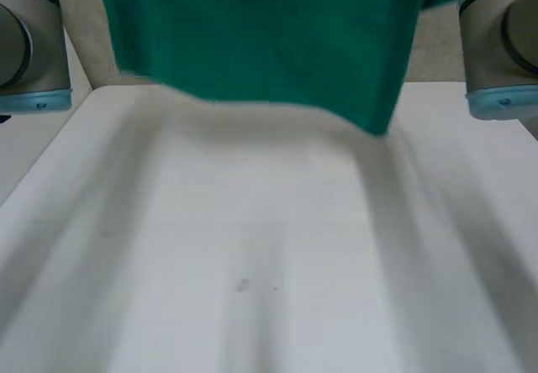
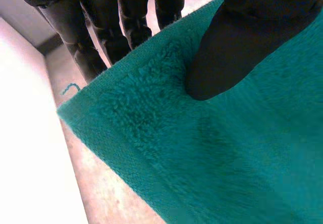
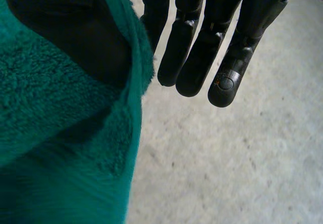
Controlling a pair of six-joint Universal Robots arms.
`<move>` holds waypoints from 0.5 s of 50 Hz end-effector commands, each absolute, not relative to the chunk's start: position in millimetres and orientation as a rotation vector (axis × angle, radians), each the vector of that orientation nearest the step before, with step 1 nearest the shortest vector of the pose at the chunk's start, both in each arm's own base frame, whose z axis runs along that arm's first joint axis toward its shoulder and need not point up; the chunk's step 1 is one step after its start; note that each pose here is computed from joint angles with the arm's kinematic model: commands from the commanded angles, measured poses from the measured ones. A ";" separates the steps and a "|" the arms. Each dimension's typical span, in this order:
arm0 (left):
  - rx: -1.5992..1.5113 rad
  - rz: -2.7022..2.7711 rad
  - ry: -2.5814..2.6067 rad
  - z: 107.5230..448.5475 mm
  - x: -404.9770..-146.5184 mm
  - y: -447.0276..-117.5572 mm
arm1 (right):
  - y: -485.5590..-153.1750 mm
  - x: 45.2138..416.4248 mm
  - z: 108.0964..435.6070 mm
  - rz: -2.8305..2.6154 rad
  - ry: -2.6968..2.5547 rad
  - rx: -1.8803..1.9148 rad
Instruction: Fold the towel.
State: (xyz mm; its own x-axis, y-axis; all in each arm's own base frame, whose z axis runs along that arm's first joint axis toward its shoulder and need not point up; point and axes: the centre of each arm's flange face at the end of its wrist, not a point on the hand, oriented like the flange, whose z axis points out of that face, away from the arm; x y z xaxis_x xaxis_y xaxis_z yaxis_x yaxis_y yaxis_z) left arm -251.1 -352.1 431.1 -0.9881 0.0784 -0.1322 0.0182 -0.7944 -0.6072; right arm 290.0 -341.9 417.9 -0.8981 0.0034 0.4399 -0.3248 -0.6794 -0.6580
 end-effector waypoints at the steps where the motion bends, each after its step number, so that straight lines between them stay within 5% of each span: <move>1: -0.207 2.773 -1.262 370.9 -233.1 -343.8 | -326.2 286.7 358.6 2.464 -1.471 0.900; 7: -0.245 2.647 -1.512 309.1 -224.0 -338.1 | -303.7 273.5 276.9 2.108 -1.911 1.115; 15: -0.319 2.420 -1.866 219.1 -213.7 -315.2 | -289.6 271.7 208.2 1.945 -2.169 1.210; 19: -0.321 2.378 -1.921 205.1 -211.9 -311.6 | -305.7 262.9 163.2 1.881 -2.410 1.056; 25: -0.318 2.380 -1.920 205.9 -212.1 -309.9 | -323.9 233.1 151.5 1.870 -2.633 0.701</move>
State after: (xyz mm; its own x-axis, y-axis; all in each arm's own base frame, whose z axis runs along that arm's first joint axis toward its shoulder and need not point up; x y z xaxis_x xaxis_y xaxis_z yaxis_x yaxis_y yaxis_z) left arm -212.0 -310.5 205.4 -0.9755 0.1842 -0.1201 0.0787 -0.2178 -0.9728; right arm 263.4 -300.7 173.0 -0.7686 -0.5434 0.3376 -0.4514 0.0868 -0.8881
